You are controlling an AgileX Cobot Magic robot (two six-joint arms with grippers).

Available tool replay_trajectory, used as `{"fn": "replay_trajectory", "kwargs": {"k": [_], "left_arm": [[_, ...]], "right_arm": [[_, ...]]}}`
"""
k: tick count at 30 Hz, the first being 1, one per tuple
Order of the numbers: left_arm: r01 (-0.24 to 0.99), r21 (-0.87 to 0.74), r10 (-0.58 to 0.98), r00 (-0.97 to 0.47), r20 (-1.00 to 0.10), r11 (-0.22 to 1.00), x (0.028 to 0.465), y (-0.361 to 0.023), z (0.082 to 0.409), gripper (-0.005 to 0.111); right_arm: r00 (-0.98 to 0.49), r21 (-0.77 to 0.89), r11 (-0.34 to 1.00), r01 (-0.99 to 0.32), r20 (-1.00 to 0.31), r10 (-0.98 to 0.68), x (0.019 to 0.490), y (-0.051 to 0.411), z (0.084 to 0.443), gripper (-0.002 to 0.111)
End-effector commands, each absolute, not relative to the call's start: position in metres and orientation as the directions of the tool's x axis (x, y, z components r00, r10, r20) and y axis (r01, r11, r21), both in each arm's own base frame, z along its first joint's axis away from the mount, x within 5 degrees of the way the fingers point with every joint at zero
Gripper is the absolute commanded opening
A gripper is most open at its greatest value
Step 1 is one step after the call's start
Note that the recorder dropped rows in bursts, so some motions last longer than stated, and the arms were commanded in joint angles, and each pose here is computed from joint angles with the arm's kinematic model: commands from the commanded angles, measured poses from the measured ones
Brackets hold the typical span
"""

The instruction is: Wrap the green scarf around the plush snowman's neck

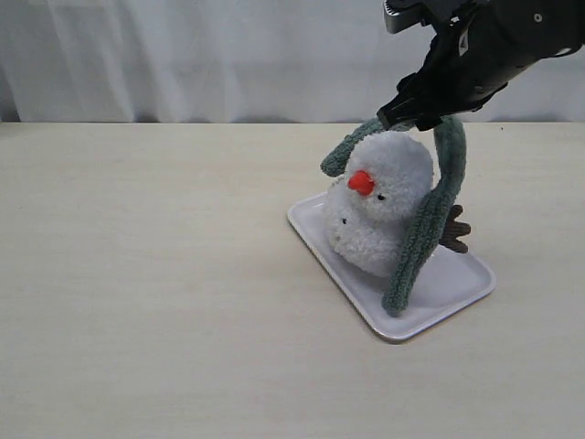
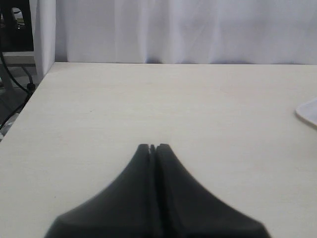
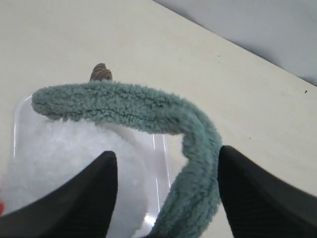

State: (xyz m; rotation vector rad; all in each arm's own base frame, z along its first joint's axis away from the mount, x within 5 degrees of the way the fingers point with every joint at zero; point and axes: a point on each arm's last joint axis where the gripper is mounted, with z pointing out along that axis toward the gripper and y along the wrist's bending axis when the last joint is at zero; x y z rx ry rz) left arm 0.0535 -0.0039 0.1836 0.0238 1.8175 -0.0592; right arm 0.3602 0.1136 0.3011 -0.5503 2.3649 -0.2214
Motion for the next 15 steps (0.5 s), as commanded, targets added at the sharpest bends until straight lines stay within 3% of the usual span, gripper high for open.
{"fn": "replay_trajectory", "kwargs": {"k": [1, 6, 15], "left_arm": [[0.05, 0.034, 0.044, -0.2, -0.979, 0.998, 0.055, -0.003, 0.187, 0.0], [0.037, 0.087, 0.089, -0.061, -0.994, 0.996, 0.056, -0.002, 0.199, 0.0], [0.035, 0.102, 0.103, -0.056, -0.993, 0.994, 0.056, -0.001, 0.2, 0.0]], "right_arm": [[-0.674, -0.295, 0.898, -0.326, -0.593, -0.44, 0.359, 0.113, 0.303, 0.057], [-0.672, -0.294, 0.898, -0.327, -0.596, -0.439, 0.359, 0.113, 0.303, 0.057], [-0.674, -0.291, 0.899, -0.326, -0.595, -0.437, 0.359, 0.113, 0.303, 0.057]]}}
